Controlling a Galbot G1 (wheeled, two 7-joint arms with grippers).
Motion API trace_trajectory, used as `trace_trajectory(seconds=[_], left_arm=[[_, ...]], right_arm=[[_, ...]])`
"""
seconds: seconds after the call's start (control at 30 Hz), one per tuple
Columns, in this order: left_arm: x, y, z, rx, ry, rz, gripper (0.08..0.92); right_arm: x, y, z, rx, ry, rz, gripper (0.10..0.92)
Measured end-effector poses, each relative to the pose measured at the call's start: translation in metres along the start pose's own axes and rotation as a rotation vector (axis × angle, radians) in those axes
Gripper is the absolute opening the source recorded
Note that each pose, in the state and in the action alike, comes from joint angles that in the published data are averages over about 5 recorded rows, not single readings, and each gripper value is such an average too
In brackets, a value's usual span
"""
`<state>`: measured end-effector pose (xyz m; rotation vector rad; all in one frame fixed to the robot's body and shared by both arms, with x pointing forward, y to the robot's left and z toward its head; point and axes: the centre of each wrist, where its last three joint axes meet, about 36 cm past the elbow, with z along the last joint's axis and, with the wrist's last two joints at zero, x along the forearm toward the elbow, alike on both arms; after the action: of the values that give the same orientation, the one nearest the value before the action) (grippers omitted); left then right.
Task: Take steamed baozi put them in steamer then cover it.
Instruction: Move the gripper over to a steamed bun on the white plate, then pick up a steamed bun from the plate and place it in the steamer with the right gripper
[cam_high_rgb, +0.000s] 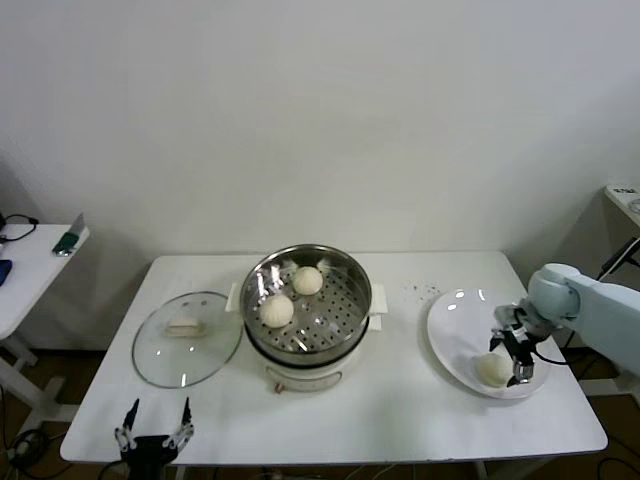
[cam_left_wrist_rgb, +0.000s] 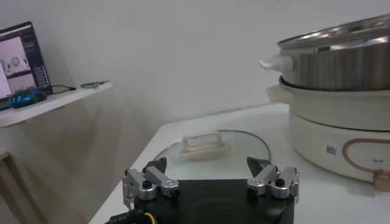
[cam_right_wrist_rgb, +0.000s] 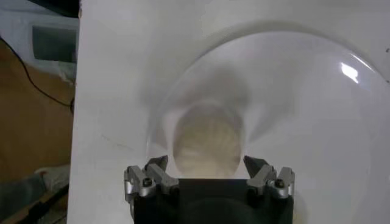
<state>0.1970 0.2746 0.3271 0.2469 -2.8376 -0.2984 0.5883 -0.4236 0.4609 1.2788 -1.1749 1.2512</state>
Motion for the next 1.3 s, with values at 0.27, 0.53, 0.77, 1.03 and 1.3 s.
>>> trace_trajectory(seconds=[0.27,0.53,0.77,1.03,1.3], left_arm=[[0.0,-0.001,0.001,-0.004,0.002,0.001,0.823],[-0.001,-0.002,0.0,-0.005,-0.003,0.001,0.823],[0.0,-0.004,0.0,-0.003,-0.002,0.005,0.823],[0.0,-0.005,0.0,-0.002,-0.003,0.009,0.823],[0.0,-0.008,-0.001,0.005,0.001,0.016,0.823]], right_arm=[[-0.009,-0.002,-0.004,0.011,0.004,-0.012,0.737],[-0.007,-0.004,-0.002,0.019,0.006,-0.015,0.712],[0.015,-0.019,-0.008,0.08,0.003,0.009,0.708],[0.09,-0.062,-0.049,0.355,0.03,0.073,0.712],[0.184,-0.098,-0.134,0.685,0.057,0.147,0.721]])
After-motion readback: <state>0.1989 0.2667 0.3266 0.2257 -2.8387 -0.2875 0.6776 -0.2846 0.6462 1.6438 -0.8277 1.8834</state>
